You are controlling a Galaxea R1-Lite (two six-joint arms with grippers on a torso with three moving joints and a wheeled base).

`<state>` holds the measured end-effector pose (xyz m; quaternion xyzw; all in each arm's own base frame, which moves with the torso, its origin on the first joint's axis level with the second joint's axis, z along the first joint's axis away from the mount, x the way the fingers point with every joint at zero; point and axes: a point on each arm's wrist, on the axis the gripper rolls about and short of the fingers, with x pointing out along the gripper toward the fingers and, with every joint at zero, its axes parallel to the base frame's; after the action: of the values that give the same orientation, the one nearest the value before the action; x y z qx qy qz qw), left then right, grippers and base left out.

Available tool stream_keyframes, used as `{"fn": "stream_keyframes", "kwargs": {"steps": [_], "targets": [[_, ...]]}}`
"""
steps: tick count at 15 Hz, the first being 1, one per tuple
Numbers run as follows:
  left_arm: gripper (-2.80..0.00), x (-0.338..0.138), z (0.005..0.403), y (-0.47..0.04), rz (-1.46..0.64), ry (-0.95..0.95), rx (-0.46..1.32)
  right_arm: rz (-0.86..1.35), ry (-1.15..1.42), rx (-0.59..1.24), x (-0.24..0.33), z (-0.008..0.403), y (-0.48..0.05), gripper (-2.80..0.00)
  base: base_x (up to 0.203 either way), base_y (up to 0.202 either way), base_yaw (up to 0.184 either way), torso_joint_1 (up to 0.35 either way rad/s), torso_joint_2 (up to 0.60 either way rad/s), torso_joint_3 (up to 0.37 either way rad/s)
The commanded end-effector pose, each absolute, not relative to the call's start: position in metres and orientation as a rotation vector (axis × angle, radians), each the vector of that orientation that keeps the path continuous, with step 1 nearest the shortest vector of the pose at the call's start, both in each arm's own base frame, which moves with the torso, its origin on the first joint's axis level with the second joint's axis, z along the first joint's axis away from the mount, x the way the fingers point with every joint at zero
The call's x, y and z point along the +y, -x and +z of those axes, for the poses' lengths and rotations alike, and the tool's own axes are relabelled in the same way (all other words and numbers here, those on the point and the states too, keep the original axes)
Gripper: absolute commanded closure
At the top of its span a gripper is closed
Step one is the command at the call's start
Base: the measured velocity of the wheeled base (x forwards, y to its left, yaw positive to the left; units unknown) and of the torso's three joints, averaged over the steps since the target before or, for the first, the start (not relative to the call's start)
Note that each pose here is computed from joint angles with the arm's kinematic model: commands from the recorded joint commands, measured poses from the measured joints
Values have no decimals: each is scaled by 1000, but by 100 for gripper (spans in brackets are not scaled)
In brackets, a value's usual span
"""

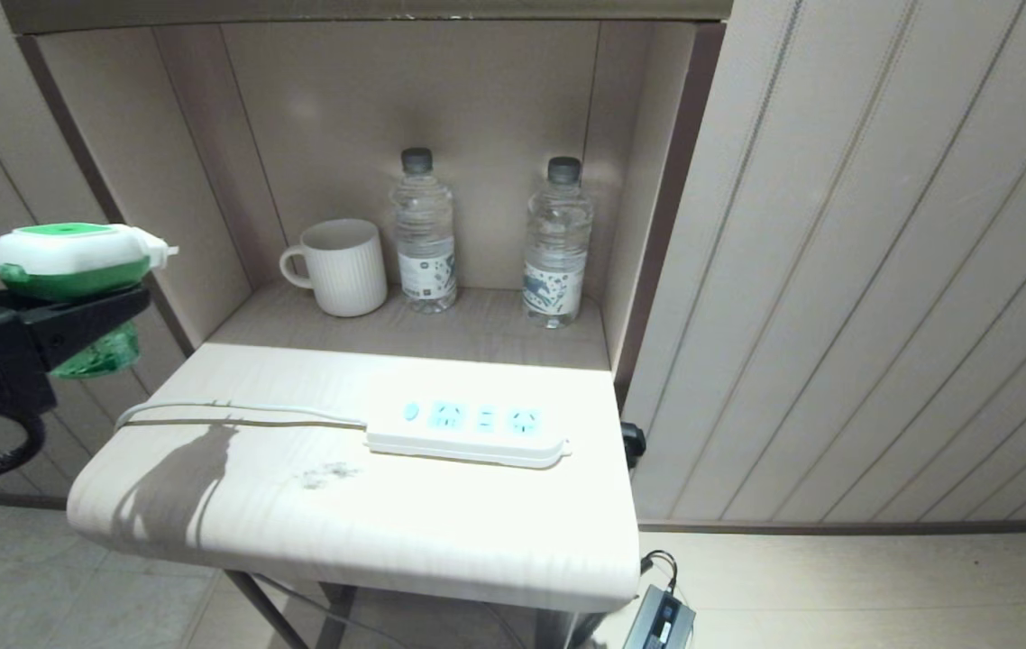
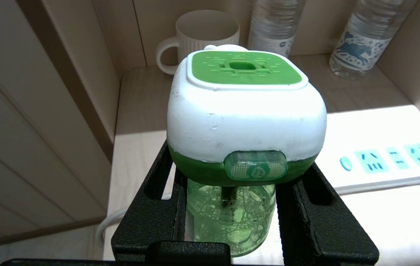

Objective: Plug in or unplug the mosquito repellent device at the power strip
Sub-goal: Place the mosquito repellent liquid on the table

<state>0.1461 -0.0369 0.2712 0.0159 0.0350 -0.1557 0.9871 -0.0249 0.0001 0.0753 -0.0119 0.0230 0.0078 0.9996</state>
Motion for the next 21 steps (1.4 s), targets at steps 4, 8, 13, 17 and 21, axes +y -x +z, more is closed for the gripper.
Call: {"fn": "stream_keyframes", "kwargs": {"steps": [4, 8, 13, 17, 21], "targets": [[0, -53, 227, -212, -291, -31, 46, 16, 24, 46, 0, 75, 25, 0, 0, 0, 0, 0, 0, 0], [0, -67, 200, -241, -308, -30, 62, 16, 24, 46, 0, 75, 25, 0, 0, 0, 0, 0, 0, 0], [0, -76, 178, -259, -292, -5, 109, 16, 24, 46, 0, 75, 25, 0, 0, 0, 0, 0, 0, 0], [0, -86, 167, -269, -274, -2, 147, 16, 24, 46, 0, 75, 25, 0, 0, 0, 0, 0, 0, 0], [0, -88, 161, -274, -274, 2, 166, 16, 24, 46, 0, 75, 25, 0, 0, 0, 0, 0, 0, 0]]}}
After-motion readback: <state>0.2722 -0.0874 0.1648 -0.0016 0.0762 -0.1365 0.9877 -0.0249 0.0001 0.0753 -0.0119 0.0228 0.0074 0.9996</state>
